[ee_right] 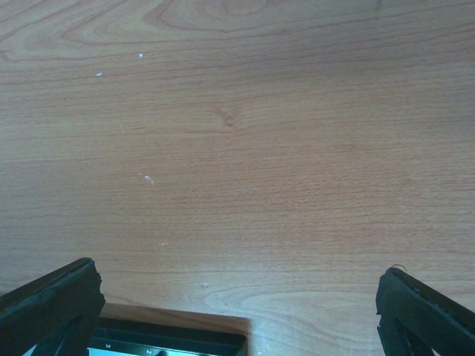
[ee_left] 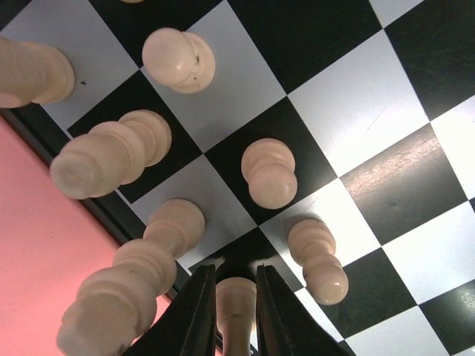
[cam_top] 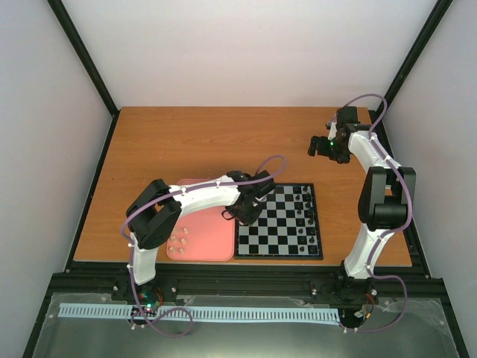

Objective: Set up the chess pieces on the board
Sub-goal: Place the chess piece on the chessboard.

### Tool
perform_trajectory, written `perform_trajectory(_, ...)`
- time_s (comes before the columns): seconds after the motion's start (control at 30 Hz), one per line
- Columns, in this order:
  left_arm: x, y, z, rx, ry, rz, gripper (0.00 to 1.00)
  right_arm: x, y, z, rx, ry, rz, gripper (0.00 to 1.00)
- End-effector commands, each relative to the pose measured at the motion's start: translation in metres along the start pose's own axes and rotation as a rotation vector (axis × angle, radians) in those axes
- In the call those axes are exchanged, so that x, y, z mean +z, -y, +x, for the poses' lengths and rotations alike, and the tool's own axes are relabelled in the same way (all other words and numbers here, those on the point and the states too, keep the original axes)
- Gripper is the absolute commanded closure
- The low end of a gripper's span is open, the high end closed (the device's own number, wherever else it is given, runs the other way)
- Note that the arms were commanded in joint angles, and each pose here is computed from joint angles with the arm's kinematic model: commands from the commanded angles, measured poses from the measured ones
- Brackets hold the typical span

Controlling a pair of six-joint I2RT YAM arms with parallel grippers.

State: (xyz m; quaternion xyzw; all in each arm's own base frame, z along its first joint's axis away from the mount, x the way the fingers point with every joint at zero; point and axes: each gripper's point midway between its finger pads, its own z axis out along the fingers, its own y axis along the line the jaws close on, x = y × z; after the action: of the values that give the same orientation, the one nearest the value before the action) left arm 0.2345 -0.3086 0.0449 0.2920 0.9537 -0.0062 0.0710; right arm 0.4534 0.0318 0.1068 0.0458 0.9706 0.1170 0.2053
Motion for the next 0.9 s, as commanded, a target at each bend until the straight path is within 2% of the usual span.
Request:
perform_trajectory(0.0, -0.007, 0.004, -0.021, 0.017, 0.051, 0.019, 0.93, 0.002, -0.001, -0.007, -0.016, 0.004, 0.006, 0.00)
perform_trajectory(0.43, 0.002, 0.000, -0.007, 0.024, 0.002, 0.028, 0.89, 0.006, 0.000, -0.008, -0.015, -0.002, 0.009, 0.00)
perform_trajectory(0.87, 0.002, -0.003, -0.007, 0.016, 0.004, 0.028, 0.81, 0.004, -0.002, -0.009, -0.010, 0.003, 0.002, 0.00)
